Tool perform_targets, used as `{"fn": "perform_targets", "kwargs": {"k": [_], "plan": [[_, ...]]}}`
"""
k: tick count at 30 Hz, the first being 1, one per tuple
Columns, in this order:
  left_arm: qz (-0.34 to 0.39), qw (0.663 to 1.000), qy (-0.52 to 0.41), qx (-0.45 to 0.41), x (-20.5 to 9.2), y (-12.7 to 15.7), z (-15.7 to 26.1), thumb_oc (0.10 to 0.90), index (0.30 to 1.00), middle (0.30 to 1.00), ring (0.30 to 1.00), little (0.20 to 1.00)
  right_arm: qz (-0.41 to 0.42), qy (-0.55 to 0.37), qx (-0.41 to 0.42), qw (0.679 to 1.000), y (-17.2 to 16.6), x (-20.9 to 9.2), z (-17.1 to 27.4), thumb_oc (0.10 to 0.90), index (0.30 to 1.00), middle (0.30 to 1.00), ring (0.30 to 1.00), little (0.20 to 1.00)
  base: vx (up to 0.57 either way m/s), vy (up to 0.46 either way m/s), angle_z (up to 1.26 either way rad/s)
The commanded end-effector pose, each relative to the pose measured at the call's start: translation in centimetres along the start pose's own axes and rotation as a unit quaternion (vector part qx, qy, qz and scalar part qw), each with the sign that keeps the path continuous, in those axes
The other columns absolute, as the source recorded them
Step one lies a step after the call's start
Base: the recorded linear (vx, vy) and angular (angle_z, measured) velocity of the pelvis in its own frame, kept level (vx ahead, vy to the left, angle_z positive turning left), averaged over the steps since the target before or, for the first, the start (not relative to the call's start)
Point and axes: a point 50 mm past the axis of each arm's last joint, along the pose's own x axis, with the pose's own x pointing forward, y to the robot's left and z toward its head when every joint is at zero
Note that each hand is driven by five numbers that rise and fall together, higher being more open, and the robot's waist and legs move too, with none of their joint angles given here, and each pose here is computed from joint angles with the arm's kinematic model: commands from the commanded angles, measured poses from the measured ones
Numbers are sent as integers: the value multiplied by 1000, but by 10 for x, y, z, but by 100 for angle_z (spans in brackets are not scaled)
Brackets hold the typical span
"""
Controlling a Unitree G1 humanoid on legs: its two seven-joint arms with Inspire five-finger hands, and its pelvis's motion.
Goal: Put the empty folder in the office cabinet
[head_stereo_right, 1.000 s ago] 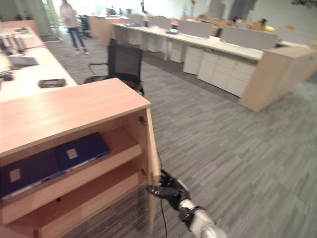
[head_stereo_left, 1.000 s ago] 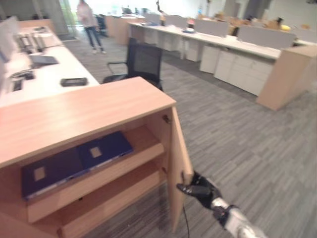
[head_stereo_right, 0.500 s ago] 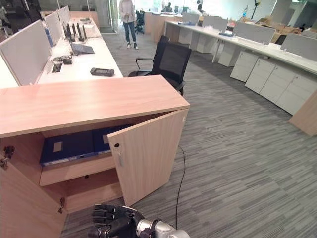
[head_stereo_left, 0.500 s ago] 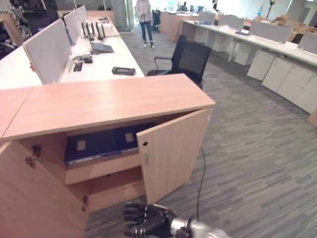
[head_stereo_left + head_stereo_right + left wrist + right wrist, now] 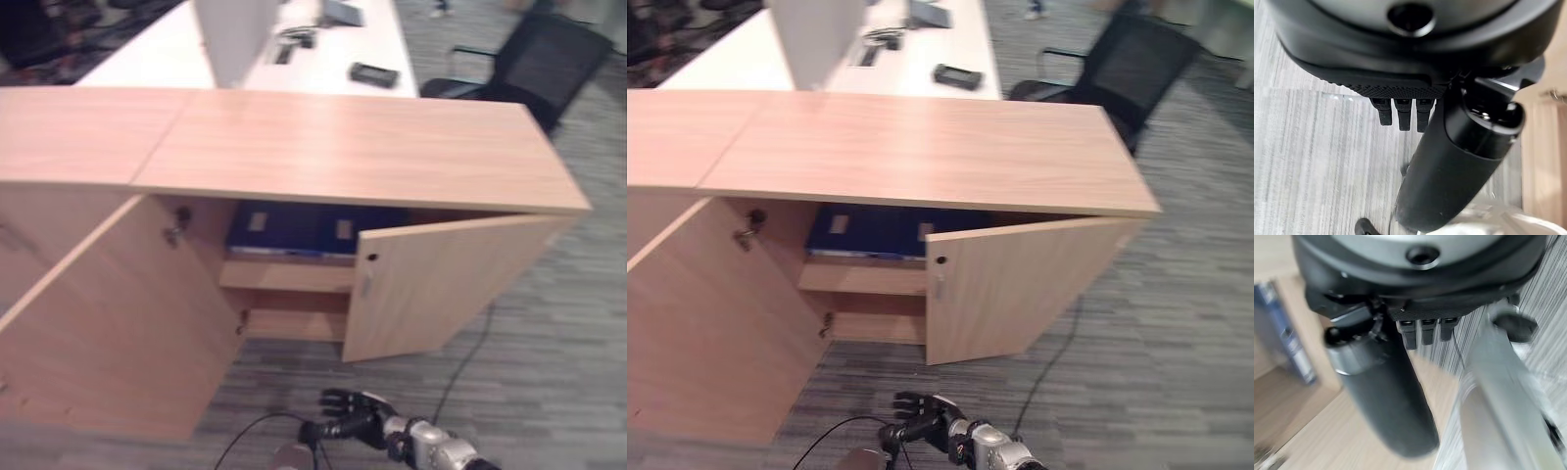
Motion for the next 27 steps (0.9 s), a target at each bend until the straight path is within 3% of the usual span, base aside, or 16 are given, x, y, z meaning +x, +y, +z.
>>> {"fn": "perform_targets", "kwargs": {"k": [1, 6, 10, 16, 21, 23, 27], "plan": [[0, 1000, 22, 7, 0, 3, -9, 800, 900, 900, 900, 900, -53, 13, -43, 998, -7, 4, -3, 800, 900, 900, 900, 900, -77, 122, 82], [-19, 999, 29, 42, 0, -5, -10, 800, 900, 900, 900, 900, -203, 113, 1, 973, -63, -30, -56, 800, 900, 900, 900, 900, -74, 156, 104], [-25, 998, 44, 46, -2, -7, -20, 800, 900, 900, 900, 900, -283, 131, 59, 948, -87, -51, -73, 800, 900, 900, 900, 900, -87, 171, 82], [-11, 996, 84, 21, -6, -2, -43, 800, 900, 900, 900, 900, -312, 104, 134, 935, -91, -56, -77, 800, 900, 900, 900, 900, -125, 154, 13], [12, 994, 85, -63, -8, 9, -51, 800, 900, 900, 900, 900, -333, 92, 203, 916, -94, -63, -88, 800, 900, 900, 900, 900, -123, 130, -1], [40, 989, 63, -127, -8, 25, -45, 800, 900, 900, 900, 900, -357, 72, 240, 900, -104, -72, -89, 800, 900, 900, 900, 900, -135, 99, 36], [75, 985, 33, -153, -8, 48, -31, 800, 900, 900, 900, 900, -377, 61, 259, 887, -113, -83, -94, 800, 900, 900, 900, 900, -75, 8, 54]]}}
